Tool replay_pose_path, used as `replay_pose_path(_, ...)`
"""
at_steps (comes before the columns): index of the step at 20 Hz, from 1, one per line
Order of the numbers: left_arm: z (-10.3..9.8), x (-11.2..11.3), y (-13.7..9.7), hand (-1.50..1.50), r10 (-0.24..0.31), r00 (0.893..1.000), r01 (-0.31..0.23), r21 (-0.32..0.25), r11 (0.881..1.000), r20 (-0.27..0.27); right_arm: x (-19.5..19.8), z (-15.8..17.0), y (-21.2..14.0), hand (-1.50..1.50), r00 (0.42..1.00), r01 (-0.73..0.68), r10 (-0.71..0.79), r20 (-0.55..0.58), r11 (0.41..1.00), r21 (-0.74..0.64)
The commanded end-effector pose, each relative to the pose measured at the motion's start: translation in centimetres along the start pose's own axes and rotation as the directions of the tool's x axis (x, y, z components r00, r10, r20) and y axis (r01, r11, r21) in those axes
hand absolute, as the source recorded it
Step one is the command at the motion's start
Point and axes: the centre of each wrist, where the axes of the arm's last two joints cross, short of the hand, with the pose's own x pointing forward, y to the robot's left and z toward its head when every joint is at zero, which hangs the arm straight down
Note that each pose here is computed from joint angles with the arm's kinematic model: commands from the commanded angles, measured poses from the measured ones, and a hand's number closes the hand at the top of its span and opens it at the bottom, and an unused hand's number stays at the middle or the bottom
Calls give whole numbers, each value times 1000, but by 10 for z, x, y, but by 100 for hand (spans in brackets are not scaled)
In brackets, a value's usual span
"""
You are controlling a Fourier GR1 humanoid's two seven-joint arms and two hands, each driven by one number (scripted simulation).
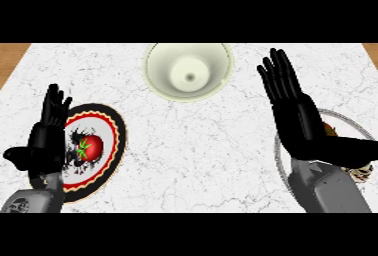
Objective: Pick the cupcake from the placemat and place it in the bowl
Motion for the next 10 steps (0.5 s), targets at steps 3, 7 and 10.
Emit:
replay_pose_path(3, -21, 29, 35, 0, -6, 999, 8, -24, 1000, 54, 1, 2, -16, -150, 999, 18, -15, -33, 993, 118)
replay_pose_path(7, -29, 27, 31, 0, 35, 999, -34, -41, 999, 35, 28, 3, -91, -150, 811, -574, 584, -32, 804, 155)
replay_pose_path(10, -38, 39, 49, 0, 60, 997, -58, -44, 997, 47, -5, 42, -79, -150, 846, -526, 532, -22, 829, -193)
